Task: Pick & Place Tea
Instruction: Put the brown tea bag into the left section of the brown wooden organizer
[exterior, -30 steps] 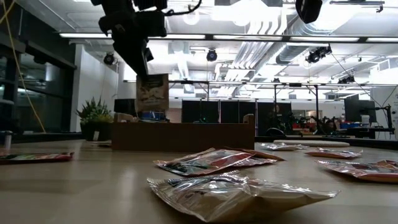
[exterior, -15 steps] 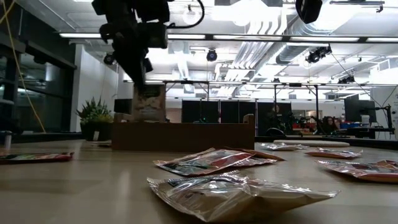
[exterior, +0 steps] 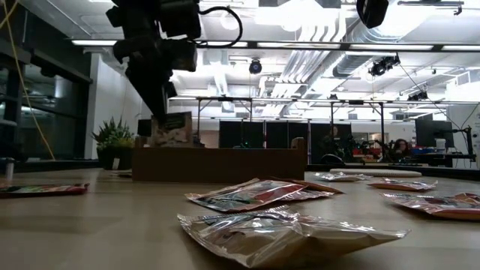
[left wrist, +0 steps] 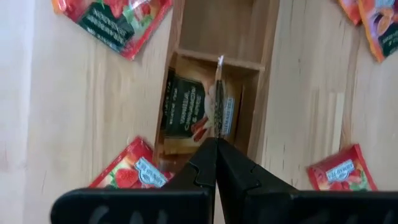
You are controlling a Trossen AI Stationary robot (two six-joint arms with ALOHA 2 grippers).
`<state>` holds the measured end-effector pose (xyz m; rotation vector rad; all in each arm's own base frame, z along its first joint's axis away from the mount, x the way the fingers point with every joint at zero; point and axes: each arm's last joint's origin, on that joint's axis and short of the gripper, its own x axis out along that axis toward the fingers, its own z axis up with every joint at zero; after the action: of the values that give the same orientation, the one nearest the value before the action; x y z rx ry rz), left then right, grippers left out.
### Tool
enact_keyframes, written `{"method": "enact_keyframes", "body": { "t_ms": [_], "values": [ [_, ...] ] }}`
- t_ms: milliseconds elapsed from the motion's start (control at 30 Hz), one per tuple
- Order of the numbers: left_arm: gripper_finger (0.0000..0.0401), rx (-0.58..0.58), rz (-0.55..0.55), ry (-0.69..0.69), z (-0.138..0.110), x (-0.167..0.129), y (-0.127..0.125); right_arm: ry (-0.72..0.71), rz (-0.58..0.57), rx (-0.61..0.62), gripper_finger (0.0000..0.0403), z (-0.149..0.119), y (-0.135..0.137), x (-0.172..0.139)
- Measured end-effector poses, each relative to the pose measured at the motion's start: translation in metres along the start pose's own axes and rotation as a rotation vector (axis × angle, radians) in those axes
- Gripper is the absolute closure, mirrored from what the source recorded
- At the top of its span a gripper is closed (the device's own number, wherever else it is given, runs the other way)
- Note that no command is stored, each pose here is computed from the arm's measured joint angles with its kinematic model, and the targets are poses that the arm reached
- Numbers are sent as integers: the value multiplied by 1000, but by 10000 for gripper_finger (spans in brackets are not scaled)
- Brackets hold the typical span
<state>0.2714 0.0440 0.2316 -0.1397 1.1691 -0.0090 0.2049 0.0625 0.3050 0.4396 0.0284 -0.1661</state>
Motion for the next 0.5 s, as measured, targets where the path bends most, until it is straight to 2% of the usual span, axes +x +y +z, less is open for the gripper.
{"method": "enact_keyframes", "body": {
  "t_ms": [300,500],
  "values": [
    [400,-9,-2,-5,1,0,0,0,0,0,403,0,0,0],
    [395,-6,-49,-5,0,0,-1,0,0,0,403,0,0,0]
  ]
}}
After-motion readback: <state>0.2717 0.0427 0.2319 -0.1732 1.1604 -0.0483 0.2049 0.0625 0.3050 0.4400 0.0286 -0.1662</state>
